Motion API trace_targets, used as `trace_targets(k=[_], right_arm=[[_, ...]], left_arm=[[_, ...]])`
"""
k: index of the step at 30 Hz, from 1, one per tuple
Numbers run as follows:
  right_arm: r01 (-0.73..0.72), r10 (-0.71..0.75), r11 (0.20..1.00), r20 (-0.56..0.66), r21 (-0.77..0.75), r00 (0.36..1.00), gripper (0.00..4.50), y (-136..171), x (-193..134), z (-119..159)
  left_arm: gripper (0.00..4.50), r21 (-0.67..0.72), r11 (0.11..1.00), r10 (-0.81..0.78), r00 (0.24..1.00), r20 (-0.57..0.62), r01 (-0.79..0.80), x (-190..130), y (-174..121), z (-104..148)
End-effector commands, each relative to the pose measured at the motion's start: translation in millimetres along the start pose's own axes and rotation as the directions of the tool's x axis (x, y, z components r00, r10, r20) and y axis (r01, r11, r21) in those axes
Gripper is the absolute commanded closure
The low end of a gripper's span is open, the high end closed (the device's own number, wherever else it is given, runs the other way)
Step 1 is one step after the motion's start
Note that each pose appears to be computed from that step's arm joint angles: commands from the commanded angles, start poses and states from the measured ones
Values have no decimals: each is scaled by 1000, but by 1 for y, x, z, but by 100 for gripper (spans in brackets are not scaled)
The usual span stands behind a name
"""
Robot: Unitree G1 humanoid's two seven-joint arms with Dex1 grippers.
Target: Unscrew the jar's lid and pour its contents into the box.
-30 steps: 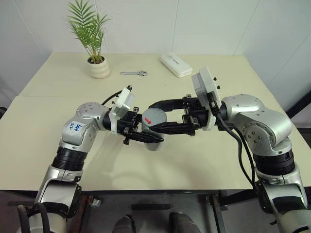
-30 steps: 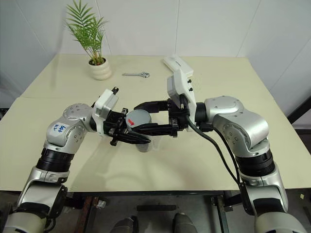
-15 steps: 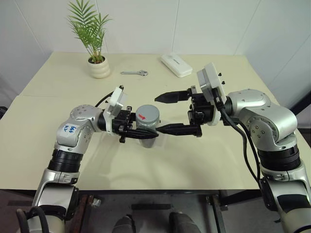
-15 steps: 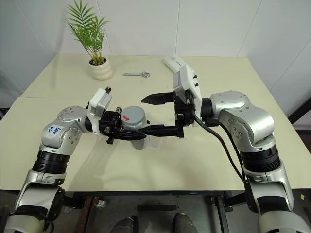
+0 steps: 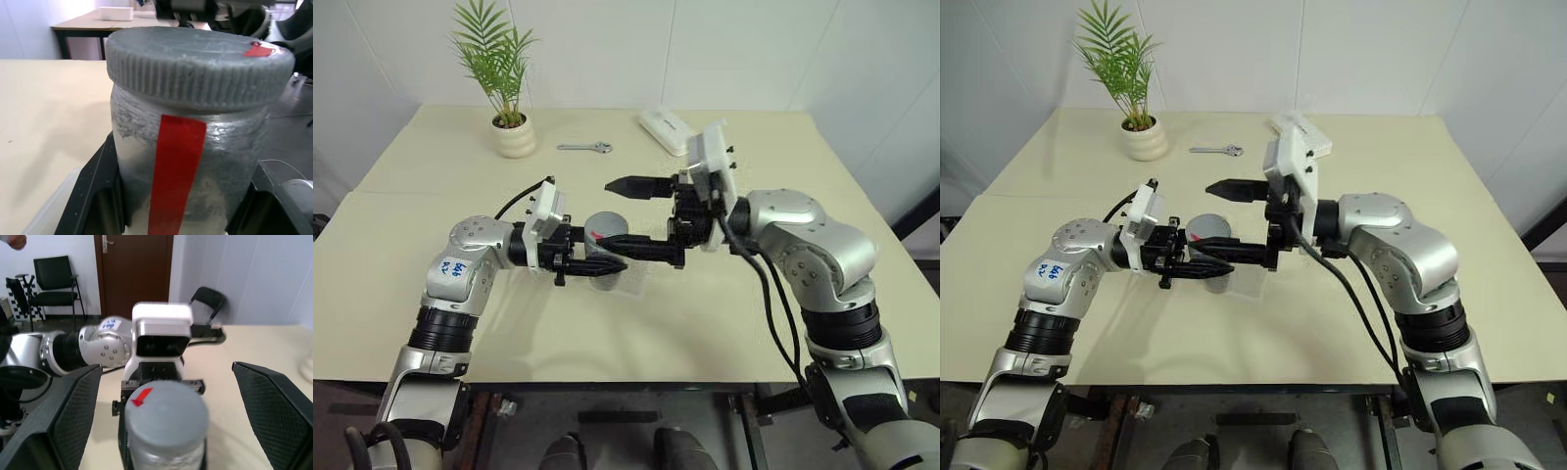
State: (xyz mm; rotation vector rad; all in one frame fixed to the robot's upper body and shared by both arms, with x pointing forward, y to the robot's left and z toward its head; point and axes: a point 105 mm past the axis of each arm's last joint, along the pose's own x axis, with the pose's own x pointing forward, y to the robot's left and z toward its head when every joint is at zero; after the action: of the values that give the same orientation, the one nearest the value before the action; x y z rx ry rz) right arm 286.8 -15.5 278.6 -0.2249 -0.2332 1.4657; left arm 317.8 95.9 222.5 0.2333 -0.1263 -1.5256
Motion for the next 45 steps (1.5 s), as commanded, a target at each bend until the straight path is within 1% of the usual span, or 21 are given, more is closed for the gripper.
trace_targets(k=[1,12,19,21,25,29,33,35,37,41,42,45], right_arm=[[4,-3,998,16,-59,1000,3,1,5,4],[64,-64,996,7,-69,998,3,-21,-1,-3],[27,-28,999,-5,-32,1000,3,-28,-10,-3],[42,-42,999,-4,-35,999,3,-37,-15,0],[41,-41,999,-9,-19,999,3,-48,-31,0],[41,-41,999,-38,13,998,3,-54,-53,-8],[57,-53,998,-112,31,992,3,-59,-79,-20],[54,-50,998,-128,30,990,3,-59,-86,-20],[34,-31,999,-128,21,991,3,-55,-86,-17],[-10,11,1000,-90,19,996,3,-46,-79,-7],[-18,18,1000,-71,10,997,3,-44,-74,-3],[-44,45,999,17,-29,999,3,-31,-43,12]], left_arm=[[257,25,1000,3,1000,19,-4,2,-1,5],[257,23,1000,10,999,34,-11,4,-6,8],[257,27,999,16,999,35,-17,4,-6,9],[257,29,999,18,999,36,-19,4,-7,9],[257,29,999,29,999,36,-30,3,-8,8],[257,30,999,40,999,37,-41,2,-8,9],[257,29,998,54,998,36,-55,-1,-7,7],[257,30,998,60,998,34,-61,-2,-6,7],[257,33,997,69,997,34,-70,-3,-5,7],[257,38,996,79,996,36,-80,-3,-3,7],[257,37,996,78,996,36,-79,-3,-3,7],[257,38,997,72,997,38,-74,1,-2,7]])
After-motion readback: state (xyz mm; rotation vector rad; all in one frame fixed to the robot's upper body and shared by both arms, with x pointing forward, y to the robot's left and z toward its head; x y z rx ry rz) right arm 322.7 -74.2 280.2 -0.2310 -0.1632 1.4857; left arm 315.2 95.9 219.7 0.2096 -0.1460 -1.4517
